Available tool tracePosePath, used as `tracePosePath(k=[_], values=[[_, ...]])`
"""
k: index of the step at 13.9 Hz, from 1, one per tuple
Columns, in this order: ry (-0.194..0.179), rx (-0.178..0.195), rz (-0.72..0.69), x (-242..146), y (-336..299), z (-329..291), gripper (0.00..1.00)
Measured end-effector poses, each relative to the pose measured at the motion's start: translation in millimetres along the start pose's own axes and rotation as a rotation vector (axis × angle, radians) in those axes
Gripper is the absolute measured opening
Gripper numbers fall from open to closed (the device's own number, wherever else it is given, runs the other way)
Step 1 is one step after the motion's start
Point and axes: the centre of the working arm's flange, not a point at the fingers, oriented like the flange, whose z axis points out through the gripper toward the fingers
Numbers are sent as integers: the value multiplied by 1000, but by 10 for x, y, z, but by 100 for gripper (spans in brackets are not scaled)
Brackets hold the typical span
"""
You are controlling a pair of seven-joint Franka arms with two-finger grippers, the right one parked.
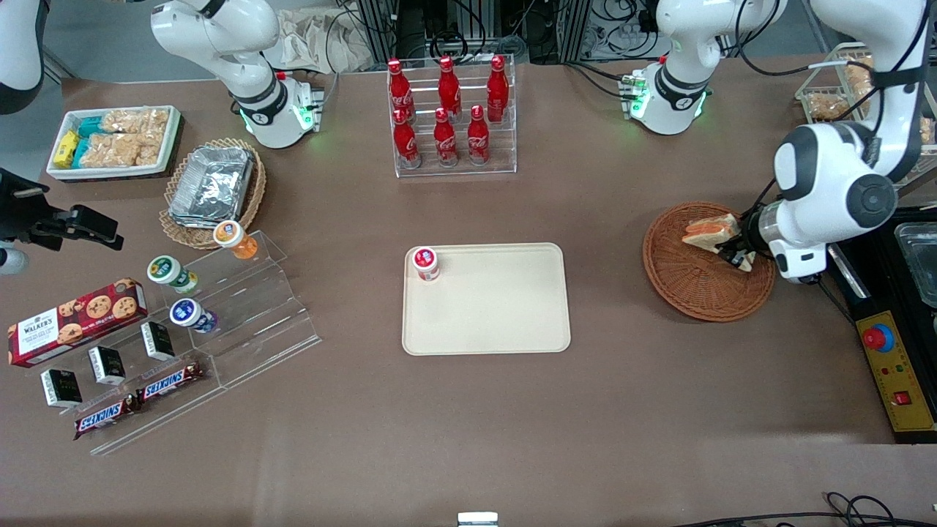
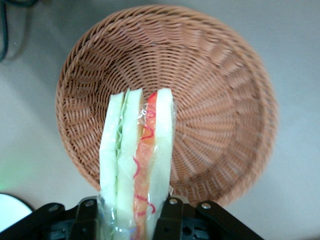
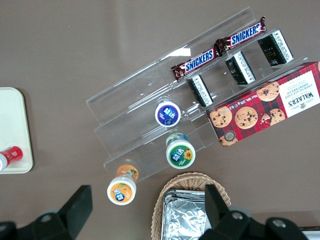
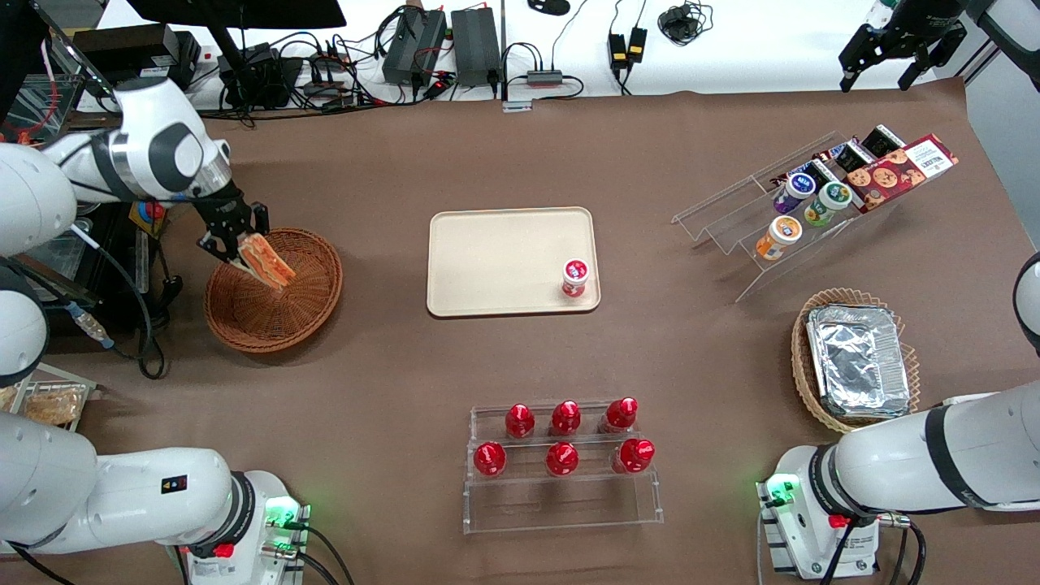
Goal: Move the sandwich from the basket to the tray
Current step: 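Carry the sandwich with the left gripper over to the beige tray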
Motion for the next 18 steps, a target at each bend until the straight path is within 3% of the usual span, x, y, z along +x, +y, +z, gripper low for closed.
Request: tracePosePath(k=[3,5,9,12,16,18], values=[[25,-7,126,-348,331,-557,36],[59,-34,202,-658,574,-819,35],[87,-64,356,-1315,1039,-995,35],[68,-58,480,-1796,1439,-858,31],[80,-22,617,-2217,1865,-466,29],[103,-6,689,-2428,2053,-137,28]])
